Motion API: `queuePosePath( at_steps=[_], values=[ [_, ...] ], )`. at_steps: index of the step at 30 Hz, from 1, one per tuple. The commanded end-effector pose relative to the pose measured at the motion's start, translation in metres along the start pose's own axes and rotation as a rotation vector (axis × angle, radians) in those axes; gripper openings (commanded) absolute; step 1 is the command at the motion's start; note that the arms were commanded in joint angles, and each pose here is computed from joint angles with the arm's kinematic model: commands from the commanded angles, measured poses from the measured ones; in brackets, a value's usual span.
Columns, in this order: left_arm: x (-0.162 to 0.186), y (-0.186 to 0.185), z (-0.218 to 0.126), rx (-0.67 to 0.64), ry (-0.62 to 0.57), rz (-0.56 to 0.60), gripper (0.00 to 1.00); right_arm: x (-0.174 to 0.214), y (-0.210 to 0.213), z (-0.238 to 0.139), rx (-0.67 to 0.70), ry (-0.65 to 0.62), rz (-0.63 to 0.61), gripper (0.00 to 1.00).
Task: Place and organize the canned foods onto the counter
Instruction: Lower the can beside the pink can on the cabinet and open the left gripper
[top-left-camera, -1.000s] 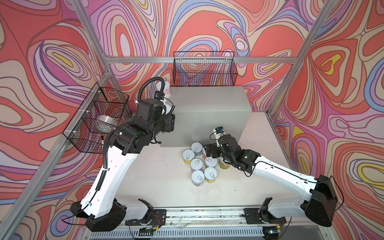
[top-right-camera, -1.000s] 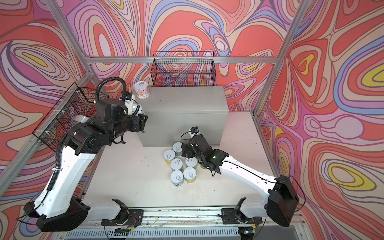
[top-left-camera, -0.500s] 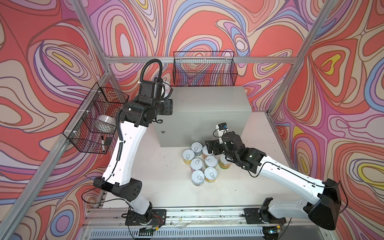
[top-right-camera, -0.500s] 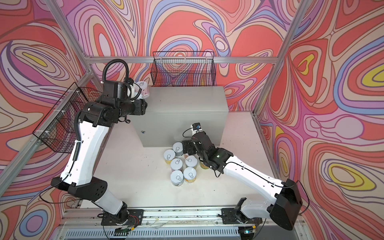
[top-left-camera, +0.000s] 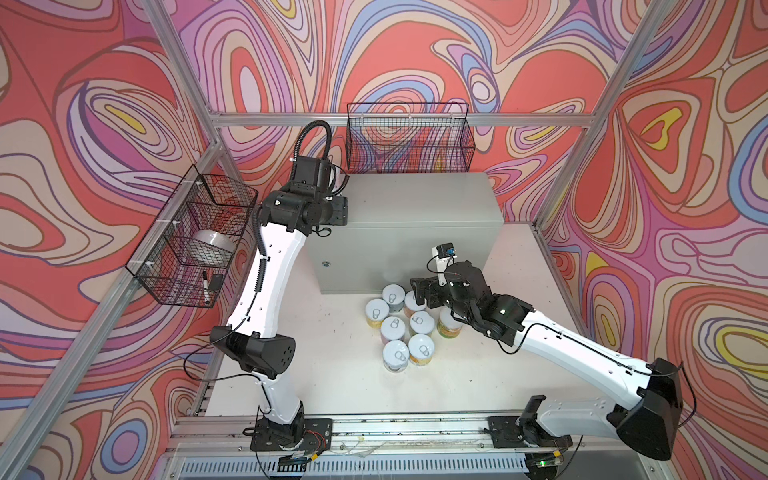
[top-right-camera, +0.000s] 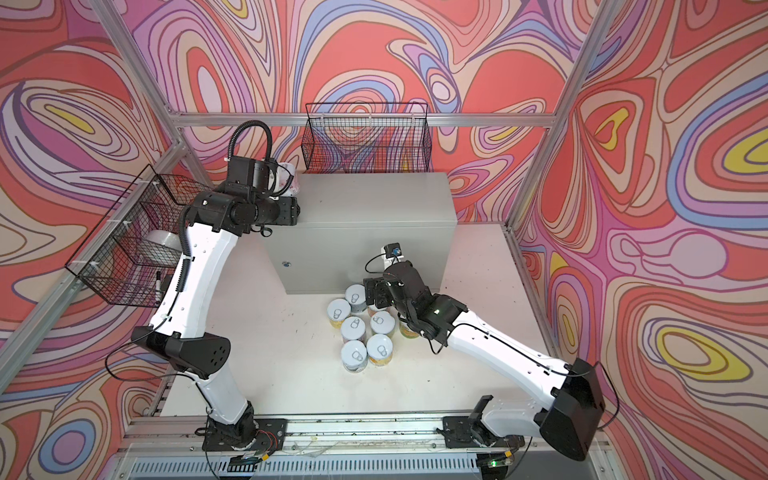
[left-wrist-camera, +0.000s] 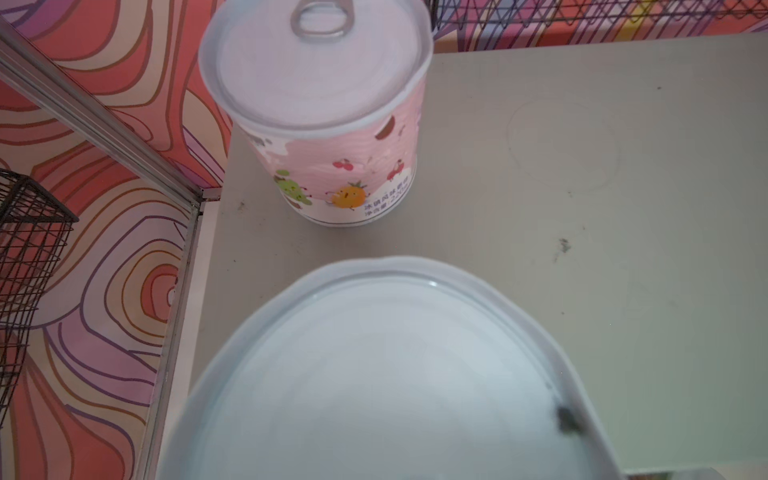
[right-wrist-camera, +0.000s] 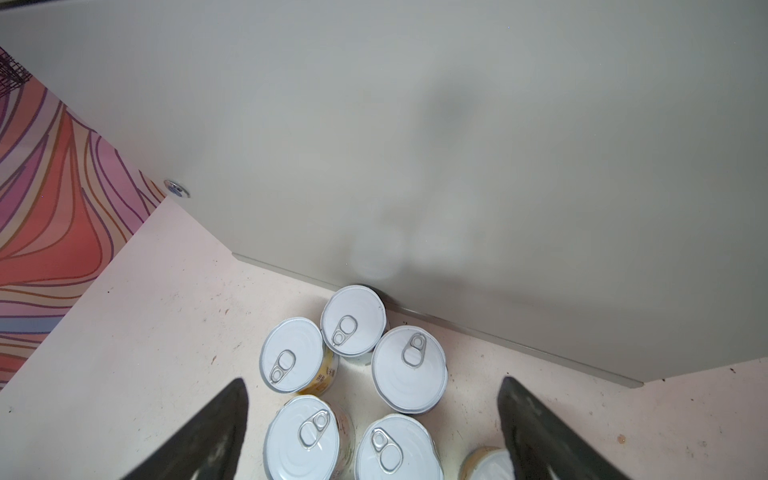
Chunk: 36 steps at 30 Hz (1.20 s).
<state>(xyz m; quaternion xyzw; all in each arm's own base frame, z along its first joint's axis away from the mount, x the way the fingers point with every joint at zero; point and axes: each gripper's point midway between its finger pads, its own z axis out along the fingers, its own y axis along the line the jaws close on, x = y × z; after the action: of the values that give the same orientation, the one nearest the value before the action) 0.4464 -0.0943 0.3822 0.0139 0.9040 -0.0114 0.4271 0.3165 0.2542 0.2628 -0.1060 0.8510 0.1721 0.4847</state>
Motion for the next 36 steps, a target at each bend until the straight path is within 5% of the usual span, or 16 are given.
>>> queuePosePath(
  at_steps=[1,22,36],
  values=[
    [-0.024,0.009,-0.015,-0.007,-0.086,-0.032,0.00,-0.016,-0.002,-0.010,0.005,-0.043,-0.003,0.97],
    [-0.027,0.033,0.014,-0.105,-0.074,-0.034,0.00,-0.010,-0.006,-0.003,0.009,-0.039,0.010,0.97],
    [-0.022,0.018,0.032,-0.031,-0.046,-0.045,0.00,-0.003,-0.016,-0.001,0.020,-0.035,0.028,0.98]
  ],
)
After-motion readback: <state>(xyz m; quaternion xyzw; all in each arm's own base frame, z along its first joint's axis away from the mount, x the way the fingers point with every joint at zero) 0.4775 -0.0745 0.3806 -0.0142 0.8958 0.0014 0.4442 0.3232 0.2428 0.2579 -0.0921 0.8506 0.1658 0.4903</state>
